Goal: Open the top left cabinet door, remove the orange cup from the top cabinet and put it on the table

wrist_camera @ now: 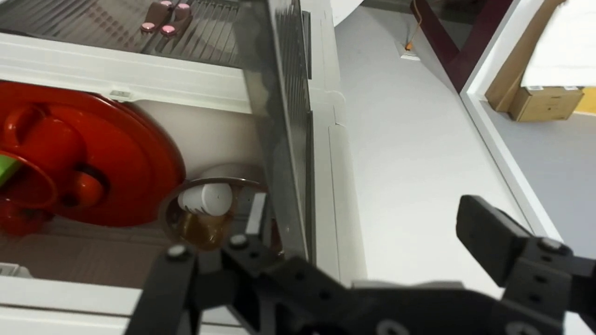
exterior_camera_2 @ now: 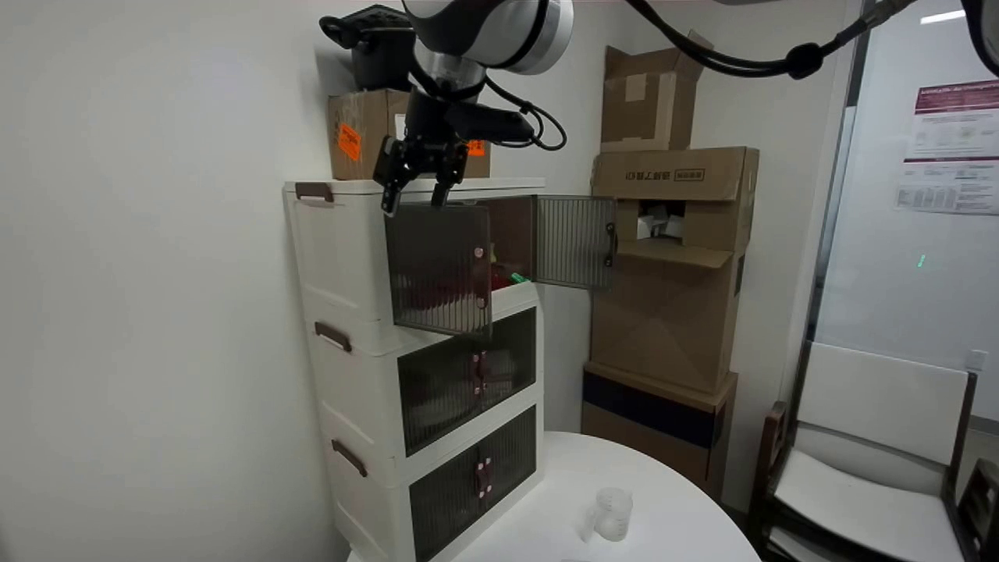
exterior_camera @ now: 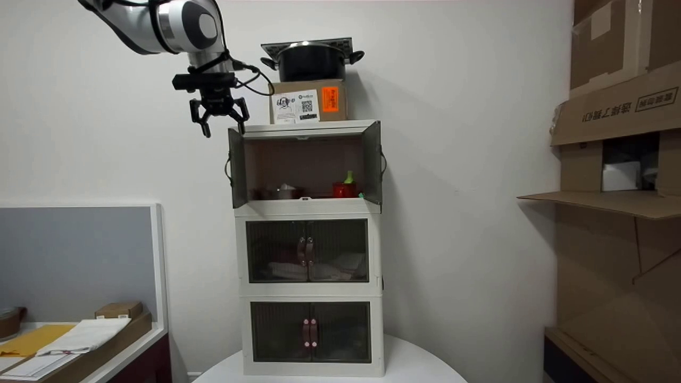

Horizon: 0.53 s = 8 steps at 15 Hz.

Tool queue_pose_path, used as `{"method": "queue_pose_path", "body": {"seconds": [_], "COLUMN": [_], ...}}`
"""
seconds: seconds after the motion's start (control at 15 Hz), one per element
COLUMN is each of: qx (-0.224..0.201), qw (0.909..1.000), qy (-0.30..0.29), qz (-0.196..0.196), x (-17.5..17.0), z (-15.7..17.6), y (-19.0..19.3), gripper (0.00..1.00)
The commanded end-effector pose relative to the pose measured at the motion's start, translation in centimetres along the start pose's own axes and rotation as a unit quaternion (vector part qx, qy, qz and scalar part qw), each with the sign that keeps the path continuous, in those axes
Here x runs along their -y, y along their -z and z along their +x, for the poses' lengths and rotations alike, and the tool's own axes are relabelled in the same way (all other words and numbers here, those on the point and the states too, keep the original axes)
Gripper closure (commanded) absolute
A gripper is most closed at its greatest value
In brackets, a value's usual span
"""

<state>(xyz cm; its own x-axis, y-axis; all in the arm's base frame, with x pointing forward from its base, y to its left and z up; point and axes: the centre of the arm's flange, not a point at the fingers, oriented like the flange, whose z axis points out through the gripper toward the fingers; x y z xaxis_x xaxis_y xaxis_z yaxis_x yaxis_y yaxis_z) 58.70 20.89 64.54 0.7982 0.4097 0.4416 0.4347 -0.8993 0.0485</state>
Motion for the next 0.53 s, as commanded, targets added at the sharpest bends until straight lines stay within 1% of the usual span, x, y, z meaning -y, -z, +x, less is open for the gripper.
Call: {"method": "queue_pose_path", "body": {"seconds": [0.0,0.47], "qx": [-0.014,-0.026], "qw": [0.9992,0.9976], "qy": [-0.036,-0.063], "qz": [0.01,0.017], "x": [1.6,3.3], "z": [-1.2,-1.2], "y": [0.1,-0.3], "gripper": [0.0,0.0]}}
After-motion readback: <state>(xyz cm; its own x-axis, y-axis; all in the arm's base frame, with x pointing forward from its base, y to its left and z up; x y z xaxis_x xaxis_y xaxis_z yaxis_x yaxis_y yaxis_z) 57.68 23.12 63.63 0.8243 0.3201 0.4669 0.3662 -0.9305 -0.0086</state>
